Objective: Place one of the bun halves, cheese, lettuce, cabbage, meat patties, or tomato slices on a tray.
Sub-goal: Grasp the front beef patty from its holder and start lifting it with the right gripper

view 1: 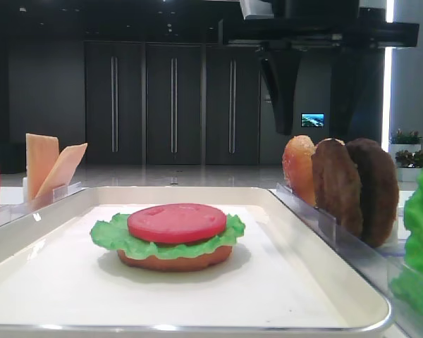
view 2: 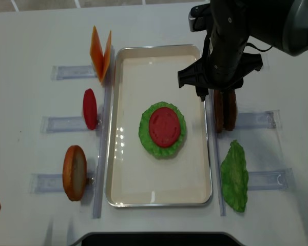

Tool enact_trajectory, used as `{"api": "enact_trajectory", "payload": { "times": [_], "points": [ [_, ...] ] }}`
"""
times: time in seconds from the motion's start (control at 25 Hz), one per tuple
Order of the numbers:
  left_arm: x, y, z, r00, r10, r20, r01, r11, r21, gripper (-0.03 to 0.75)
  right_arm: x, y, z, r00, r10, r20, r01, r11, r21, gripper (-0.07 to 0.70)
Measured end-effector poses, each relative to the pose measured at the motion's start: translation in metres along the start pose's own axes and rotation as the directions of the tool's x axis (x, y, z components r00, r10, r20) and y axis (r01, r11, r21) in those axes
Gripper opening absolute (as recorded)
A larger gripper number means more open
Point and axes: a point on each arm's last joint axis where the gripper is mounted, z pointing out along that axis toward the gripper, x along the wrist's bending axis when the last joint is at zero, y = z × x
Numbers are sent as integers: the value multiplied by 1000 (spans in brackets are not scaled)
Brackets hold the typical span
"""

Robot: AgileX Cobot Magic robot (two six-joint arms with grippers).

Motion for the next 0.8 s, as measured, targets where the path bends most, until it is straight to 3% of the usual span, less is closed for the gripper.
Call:
{"api": "enact_trajectory", "payload": {
  "times": [0.8],
  "points": [
    [0,0,0,1000,0,0,0,1000,0,408,-4,0,6,998,-39,48,39,999,-5,371]
  ]
}}
